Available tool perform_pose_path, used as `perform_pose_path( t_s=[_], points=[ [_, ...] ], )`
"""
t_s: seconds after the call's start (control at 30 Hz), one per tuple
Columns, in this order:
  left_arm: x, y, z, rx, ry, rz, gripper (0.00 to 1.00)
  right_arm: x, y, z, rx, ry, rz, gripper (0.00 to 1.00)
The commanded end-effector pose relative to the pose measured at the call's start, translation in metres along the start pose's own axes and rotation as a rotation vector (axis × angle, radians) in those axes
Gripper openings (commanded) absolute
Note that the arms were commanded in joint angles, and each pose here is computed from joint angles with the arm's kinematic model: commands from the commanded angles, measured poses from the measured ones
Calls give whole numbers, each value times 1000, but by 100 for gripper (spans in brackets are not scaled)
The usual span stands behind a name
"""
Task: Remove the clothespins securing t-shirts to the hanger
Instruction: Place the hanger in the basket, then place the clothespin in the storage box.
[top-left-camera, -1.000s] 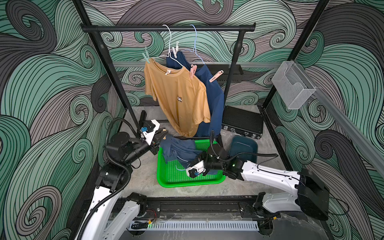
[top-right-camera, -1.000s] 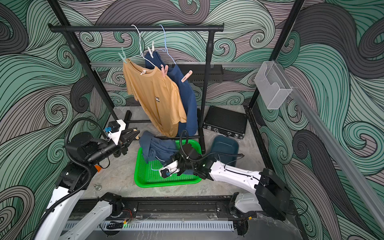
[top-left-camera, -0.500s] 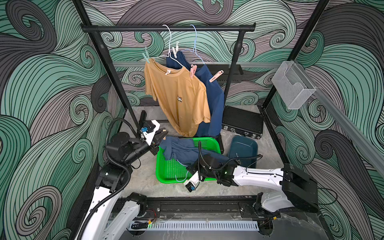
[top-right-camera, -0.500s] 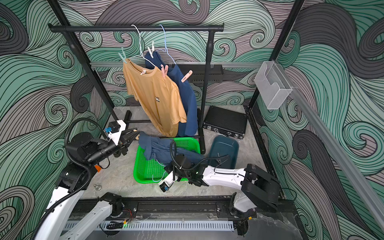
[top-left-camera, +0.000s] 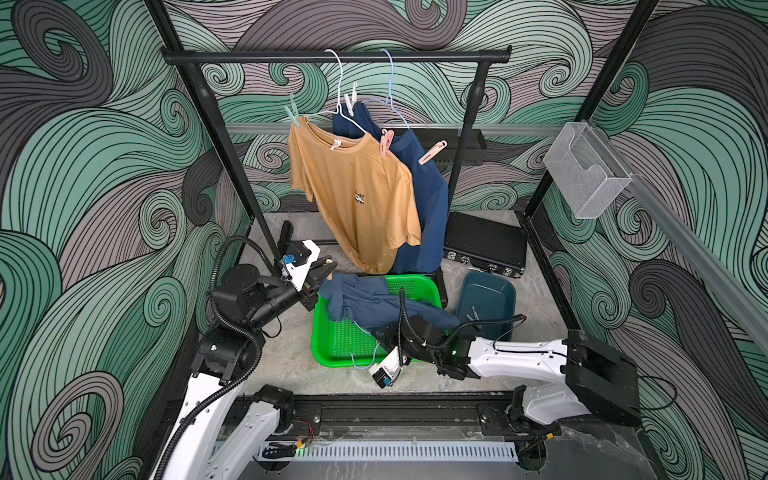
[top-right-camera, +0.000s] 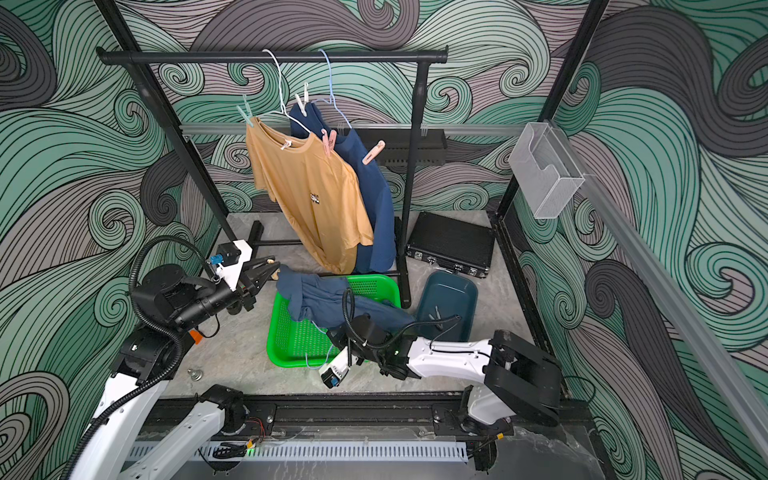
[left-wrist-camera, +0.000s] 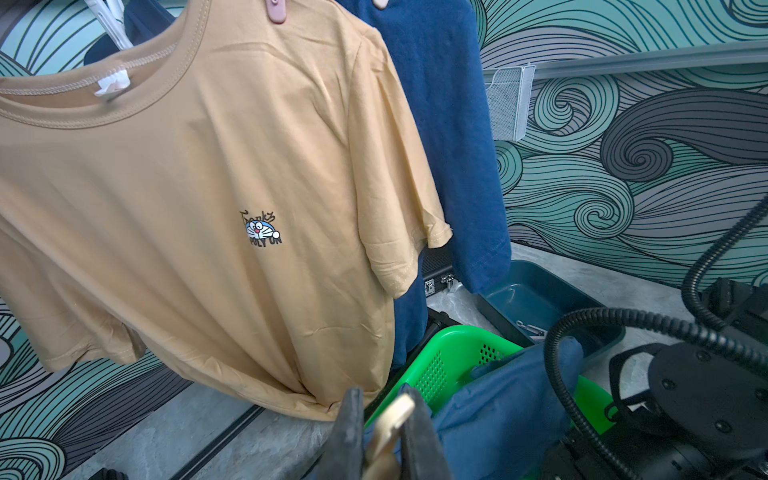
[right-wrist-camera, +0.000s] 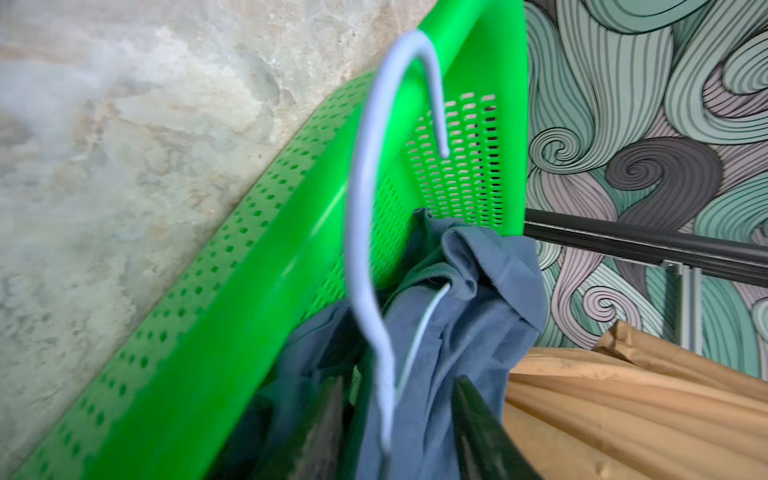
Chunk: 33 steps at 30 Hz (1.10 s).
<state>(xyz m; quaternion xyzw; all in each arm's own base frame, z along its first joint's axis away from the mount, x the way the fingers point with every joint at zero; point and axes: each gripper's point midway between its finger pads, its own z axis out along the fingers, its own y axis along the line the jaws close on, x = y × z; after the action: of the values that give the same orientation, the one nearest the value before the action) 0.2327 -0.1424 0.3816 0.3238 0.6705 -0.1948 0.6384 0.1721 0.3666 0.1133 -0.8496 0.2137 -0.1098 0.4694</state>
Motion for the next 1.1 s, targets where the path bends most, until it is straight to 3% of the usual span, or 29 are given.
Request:
perform_pose_path(
  t_s=[0.0, 0.2, 0.43, 0.57, 0.7, 0.83, 1.07],
  points=[
    [-3, -3, 2, 31, -11, -14, 0, -2, 1, -11, 4, -1, 5, 57],
    [2, -10, 12, 102, 5, -44, 0, 2, -4, -35, 23, 15, 32, 71],
    [5, -18, 22, 184, 2, -85, 0, 14, 10, -68, 29, 58, 98, 78],
    [5, -31, 32, 265, -13, -125, 0, 28, -13, -99, 187, 97, 261, 82],
    [12, -55, 54, 341, -15, -161, 0, 66, -57, -145, 438, 194, 449, 83],
    [25, -88, 88, 424, -21, -202, 0, 110, -93, -193, 642, 311, 609, 83],
    [40, -155, 150, 566, 86, -197, 0, 184, -119, -257, 889, 500, 823, 84]
  ],
)
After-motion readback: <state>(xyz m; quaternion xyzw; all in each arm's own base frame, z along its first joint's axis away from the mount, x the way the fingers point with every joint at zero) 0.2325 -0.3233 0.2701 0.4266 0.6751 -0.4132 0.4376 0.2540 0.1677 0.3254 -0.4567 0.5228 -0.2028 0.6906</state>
